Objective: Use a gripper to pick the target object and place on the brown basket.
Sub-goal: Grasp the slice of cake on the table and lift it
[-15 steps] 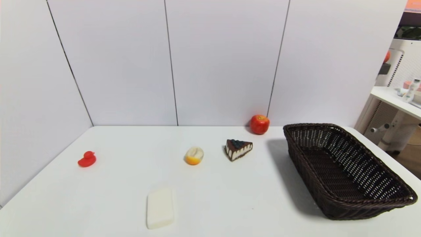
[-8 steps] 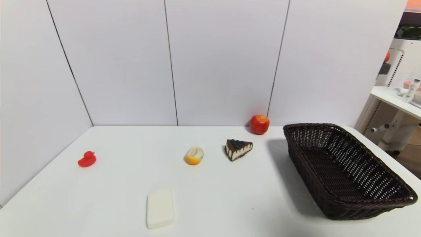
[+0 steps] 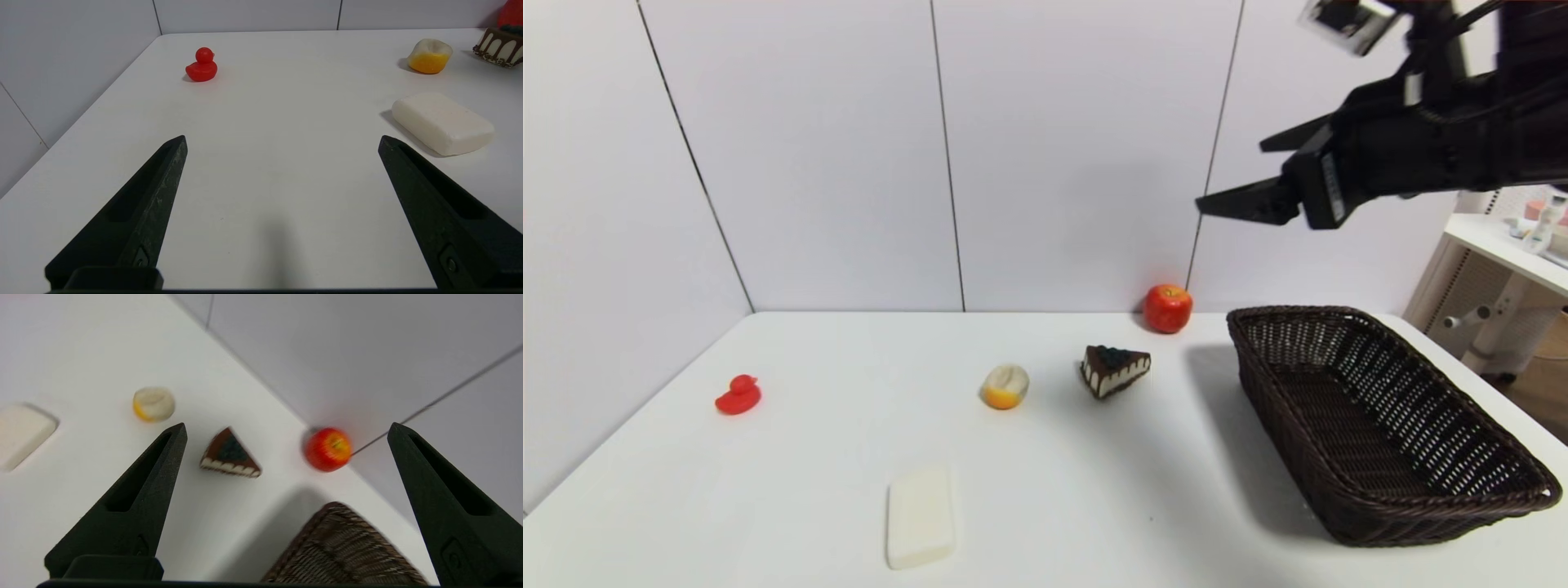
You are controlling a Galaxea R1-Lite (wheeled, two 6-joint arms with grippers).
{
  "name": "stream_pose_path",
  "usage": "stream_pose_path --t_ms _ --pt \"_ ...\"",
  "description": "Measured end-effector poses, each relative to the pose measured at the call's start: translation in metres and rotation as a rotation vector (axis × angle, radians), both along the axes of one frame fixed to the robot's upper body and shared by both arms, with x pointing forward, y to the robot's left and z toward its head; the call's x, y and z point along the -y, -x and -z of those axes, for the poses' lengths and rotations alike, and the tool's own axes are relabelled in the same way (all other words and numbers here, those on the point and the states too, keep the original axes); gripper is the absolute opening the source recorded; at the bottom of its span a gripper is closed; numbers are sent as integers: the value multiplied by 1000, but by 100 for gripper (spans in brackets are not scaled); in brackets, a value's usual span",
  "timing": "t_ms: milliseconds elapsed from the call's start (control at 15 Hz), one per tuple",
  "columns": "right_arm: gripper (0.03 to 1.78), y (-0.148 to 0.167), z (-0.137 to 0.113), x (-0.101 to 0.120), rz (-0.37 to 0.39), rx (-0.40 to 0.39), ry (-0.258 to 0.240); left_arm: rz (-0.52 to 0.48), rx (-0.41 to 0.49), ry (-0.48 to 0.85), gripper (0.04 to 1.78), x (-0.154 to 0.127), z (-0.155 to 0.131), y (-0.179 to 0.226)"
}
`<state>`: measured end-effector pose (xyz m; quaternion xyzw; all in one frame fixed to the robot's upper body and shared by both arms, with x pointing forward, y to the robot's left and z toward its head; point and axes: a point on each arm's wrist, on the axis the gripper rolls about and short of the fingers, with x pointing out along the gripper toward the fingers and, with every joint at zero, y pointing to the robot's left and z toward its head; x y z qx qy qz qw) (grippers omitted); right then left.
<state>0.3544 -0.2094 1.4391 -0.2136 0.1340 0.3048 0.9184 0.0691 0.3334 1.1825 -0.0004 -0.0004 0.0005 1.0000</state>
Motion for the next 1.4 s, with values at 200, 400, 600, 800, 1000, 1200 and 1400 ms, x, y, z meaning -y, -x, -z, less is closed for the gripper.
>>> stream_pose_path --t_ms 200,400,600,800,1000,1200,1400 --pt "169 -29 30 -34 -5 -187 -13 0 0 0 169 0 0 0" --pt "169 -51 56 -53 60 -342 -19 0 0 0 169 0 0 0" --pt "169 -72 82 -70 153 -424 -21 0 0 0 169 0 0 0" --pt "169 -91 107 -83 224 -444 24 0 0 0 169 0 0 0" --pt "169 -106 131 -93 244 -469 58 0 0 0 169 0 0 0" --pt "169 -121 159 -100 258 -491 85 0 0 0 169 0 0 0" --pt "169 -131 183 -107 260 -509 101 0 0 0 169 0 0 0"
